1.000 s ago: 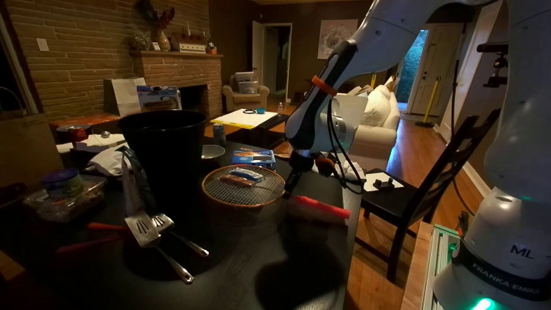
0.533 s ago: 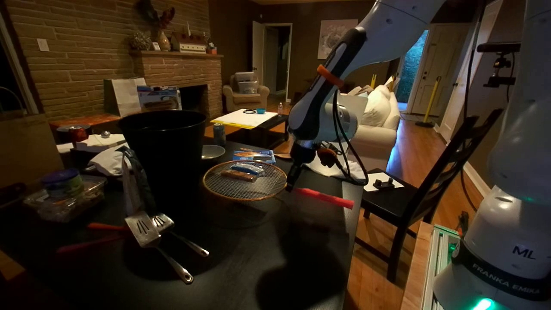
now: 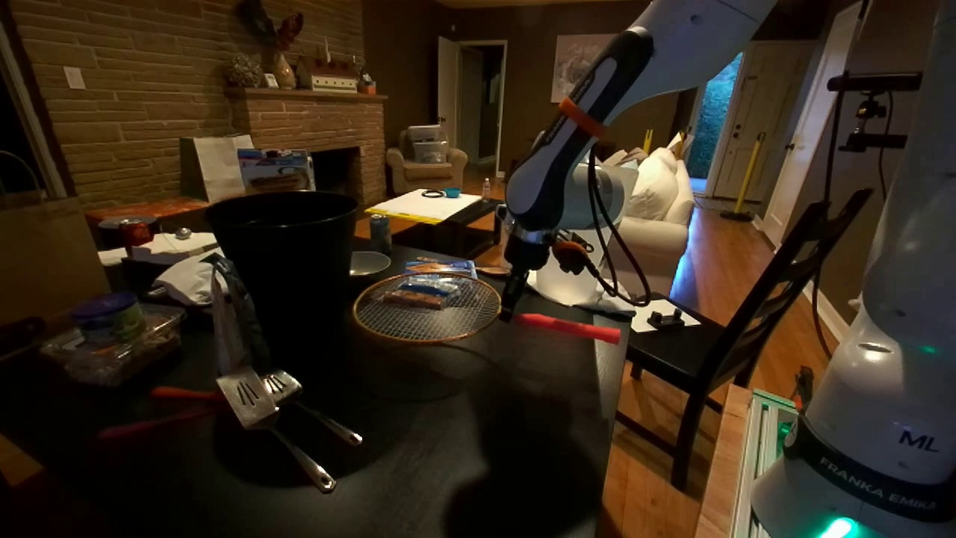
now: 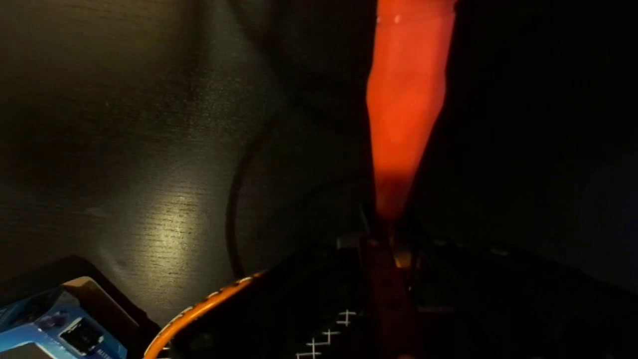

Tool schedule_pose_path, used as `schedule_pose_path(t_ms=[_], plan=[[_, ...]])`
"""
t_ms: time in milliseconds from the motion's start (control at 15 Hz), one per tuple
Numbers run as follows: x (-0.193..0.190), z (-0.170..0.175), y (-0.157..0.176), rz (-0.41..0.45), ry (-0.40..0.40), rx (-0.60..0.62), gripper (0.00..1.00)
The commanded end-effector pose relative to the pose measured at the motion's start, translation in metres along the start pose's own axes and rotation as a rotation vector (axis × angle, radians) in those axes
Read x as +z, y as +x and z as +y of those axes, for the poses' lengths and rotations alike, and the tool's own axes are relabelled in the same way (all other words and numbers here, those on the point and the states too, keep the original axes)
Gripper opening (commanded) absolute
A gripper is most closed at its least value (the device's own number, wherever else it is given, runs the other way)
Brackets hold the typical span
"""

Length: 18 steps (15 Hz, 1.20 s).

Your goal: Use the tennis racket to move the object

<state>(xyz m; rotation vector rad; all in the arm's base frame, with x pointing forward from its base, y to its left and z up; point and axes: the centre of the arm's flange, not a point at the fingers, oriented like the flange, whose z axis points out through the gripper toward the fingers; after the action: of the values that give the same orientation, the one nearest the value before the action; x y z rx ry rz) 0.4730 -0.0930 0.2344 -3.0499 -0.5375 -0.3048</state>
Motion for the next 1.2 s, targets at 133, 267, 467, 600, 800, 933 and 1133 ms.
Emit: schedule_pose_path(t_ms=[133, 267, 467, 600, 800, 933, 1133], plan=[[-0.035, -0.003, 0.001, 0.001, -0.008, 0.001, 0.03], [-0.043, 0.000, -0.001, 0.000, -0.008, 0.007, 0.03], [-0.056, 0.005, -0.004, -0.003, -0.009, 0.021, 0.03], [-0.064, 0.009, -0.006, 0.000, -0.006, 0.029, 0.03], [-0.077, 0.011, -0.008, 0.002, -0.002, 0.034, 0.03], [-0.084, 0.012, -0.007, -0.001, -0.002, 0.034, 0.03], [-0.095, 0.011, -0.005, 0.000, -0.004, 0.029, 0.03]])
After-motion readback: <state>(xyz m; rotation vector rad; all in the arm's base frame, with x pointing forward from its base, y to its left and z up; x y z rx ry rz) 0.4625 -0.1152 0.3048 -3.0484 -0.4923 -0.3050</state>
